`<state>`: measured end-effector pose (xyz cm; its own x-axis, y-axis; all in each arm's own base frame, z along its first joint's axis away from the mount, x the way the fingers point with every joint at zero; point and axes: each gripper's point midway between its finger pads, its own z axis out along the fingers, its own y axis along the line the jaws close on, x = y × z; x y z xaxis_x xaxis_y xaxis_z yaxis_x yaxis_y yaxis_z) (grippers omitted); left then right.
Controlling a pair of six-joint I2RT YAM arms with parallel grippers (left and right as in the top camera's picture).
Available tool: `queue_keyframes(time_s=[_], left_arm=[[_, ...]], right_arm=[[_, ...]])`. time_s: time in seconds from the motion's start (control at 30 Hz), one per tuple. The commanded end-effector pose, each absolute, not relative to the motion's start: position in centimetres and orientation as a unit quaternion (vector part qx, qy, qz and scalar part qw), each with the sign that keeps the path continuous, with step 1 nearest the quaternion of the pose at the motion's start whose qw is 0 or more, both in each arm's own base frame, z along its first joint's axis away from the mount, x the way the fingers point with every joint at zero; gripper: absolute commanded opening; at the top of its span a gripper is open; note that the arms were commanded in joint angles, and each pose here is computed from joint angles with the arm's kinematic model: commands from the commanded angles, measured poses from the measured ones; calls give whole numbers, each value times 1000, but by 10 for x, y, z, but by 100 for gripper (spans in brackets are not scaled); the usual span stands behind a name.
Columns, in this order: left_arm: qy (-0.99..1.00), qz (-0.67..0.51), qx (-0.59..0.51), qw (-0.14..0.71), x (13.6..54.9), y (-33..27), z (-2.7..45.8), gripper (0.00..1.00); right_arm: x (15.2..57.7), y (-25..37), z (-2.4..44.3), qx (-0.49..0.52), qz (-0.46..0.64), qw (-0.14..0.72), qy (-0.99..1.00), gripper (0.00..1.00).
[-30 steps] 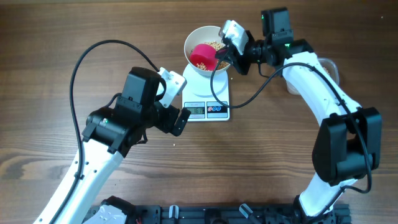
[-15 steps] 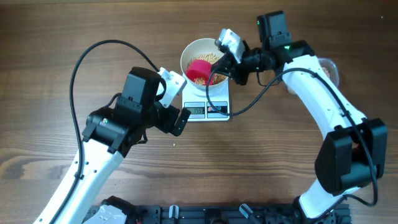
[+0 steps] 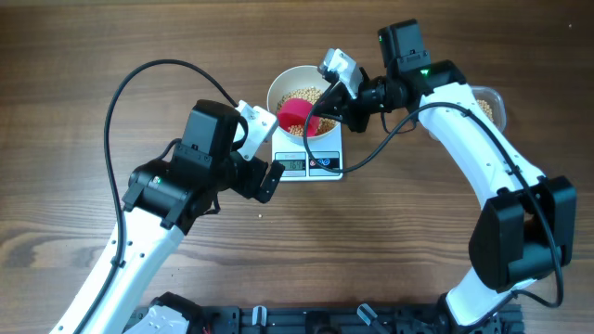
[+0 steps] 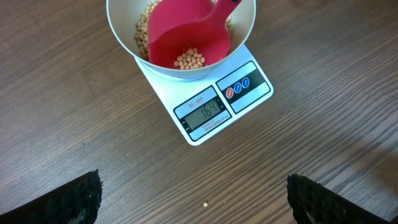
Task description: Scoop item into bowl and weigh 150g on scale
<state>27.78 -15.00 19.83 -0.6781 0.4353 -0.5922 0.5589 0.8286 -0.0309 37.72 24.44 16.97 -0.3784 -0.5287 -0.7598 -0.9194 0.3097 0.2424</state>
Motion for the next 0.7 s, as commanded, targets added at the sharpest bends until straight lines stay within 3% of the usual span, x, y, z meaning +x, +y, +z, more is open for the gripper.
queue_keyframes(time_s=[0.0, 0.13, 0.37, 0.67], left_arm=[[906, -106, 280, 298, 279, -150, 201, 100], [906, -106, 280, 298, 279, -150, 201, 100], [906, -106, 280, 298, 279, -150, 201, 100], [906, -106, 280, 298, 279, -150, 201, 100]], right_arm=[[377, 253, 192, -485, 353, 316, 735, 4], [416, 246, 204, -476, 274, 383, 743, 4], [436, 231, 194, -483, 182, 396, 759, 4], [427, 240, 199, -488, 218, 395, 747, 4]])
